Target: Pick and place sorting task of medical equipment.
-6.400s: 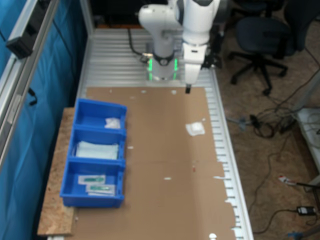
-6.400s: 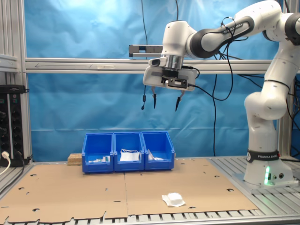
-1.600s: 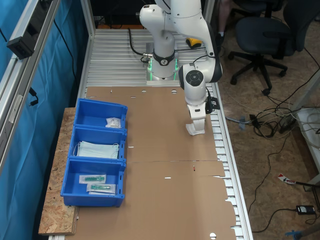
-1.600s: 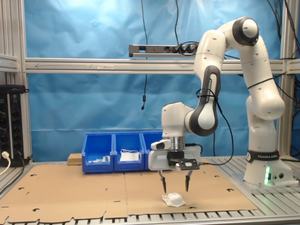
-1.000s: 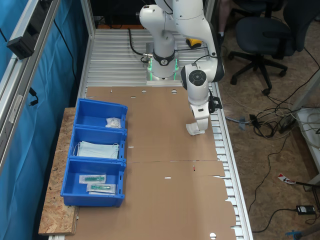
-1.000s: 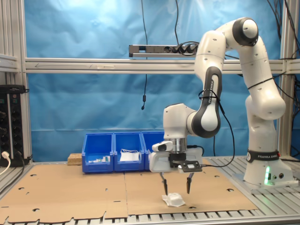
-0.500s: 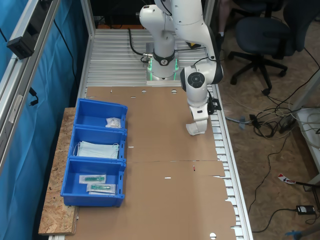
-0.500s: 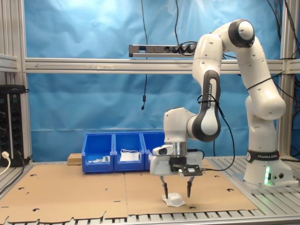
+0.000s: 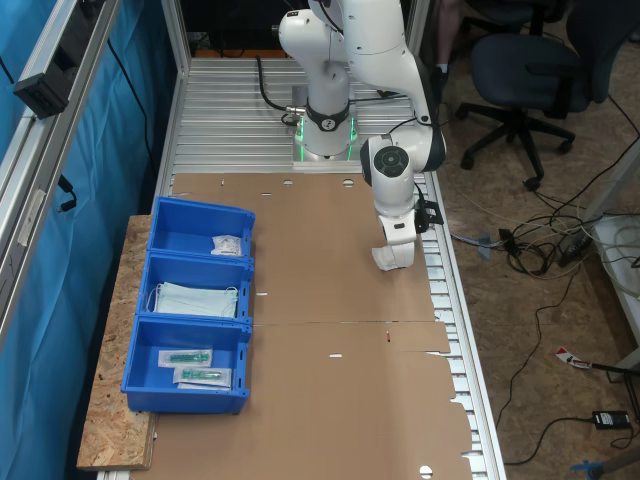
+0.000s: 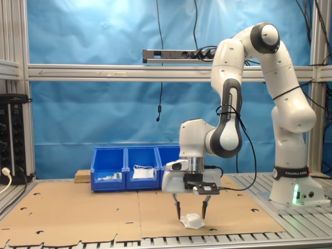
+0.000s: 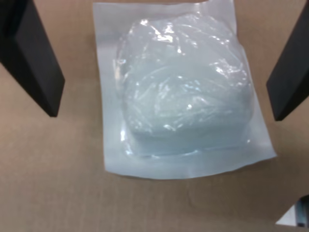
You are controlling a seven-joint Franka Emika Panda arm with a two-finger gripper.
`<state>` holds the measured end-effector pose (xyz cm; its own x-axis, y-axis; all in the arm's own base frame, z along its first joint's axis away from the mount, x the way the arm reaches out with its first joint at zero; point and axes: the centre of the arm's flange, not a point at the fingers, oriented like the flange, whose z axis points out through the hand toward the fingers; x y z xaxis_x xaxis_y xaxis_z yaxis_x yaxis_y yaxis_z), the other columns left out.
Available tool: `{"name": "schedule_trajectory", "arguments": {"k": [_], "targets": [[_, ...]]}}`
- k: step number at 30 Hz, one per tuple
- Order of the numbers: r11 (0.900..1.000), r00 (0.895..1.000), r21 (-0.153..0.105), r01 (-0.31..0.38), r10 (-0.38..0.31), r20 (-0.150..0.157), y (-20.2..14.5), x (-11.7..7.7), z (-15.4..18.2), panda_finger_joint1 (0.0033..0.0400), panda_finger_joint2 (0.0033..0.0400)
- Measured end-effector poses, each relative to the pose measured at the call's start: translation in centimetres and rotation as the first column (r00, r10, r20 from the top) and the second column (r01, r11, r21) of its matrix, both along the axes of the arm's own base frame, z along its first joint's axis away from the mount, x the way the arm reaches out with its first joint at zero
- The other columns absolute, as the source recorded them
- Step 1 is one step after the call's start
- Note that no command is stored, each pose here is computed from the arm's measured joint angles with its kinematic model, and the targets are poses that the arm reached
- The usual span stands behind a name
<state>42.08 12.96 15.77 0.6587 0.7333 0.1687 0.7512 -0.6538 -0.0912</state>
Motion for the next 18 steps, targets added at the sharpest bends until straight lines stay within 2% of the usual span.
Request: {"name": "schedule_trajectory", "arguments": {"k": [4,8,18], "targets": [[1.0,1.0,0.003,0.003,-0.003,0.017,0.0,0.4,0.3,0.04,0.04],[1.0,1.0,0.004,0.004,-0.004,0.021,0.0,0.5,0.2,0.04,0.04],[0.9999,1.0,0.011,0.008,-0.008,-0.005,0.1,-0.2,-1.4,0.04,0.04]]}}
